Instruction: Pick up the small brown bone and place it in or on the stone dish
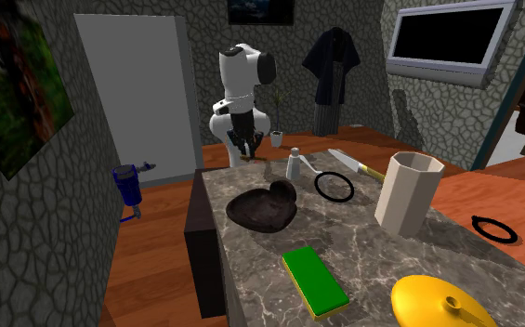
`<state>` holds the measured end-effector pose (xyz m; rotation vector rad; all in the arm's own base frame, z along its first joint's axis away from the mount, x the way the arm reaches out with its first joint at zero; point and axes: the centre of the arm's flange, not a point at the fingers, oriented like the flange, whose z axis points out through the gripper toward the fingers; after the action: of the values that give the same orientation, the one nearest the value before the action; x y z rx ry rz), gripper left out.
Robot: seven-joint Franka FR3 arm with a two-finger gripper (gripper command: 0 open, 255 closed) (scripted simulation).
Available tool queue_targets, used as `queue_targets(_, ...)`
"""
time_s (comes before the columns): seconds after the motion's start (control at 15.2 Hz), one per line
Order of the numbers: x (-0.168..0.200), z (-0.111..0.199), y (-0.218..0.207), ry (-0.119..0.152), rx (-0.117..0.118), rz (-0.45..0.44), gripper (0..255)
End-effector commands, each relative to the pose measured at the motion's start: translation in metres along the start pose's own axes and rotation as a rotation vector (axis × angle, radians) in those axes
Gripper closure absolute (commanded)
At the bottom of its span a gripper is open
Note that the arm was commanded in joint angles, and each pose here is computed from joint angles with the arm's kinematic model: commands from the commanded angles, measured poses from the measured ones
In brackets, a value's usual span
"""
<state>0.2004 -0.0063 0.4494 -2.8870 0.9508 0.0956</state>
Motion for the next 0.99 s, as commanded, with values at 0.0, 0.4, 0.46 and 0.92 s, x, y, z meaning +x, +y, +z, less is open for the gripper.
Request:
queue_targets(0.0, -0.001, -0.011, -0.001, 0.0, 0.0, 0.0, 255)
queue_targets(0.4, -0.004, -0.042, -0.003, 0.0, 0.0, 0.0, 255)
queue_targets(0.46, -0.005, -0.047, -0.004, 0.0, 0.0, 0.0, 255)
queue_targets(0.92, -0.008, -0.084, -0.007, 0.0, 0.0, 0.0, 255)
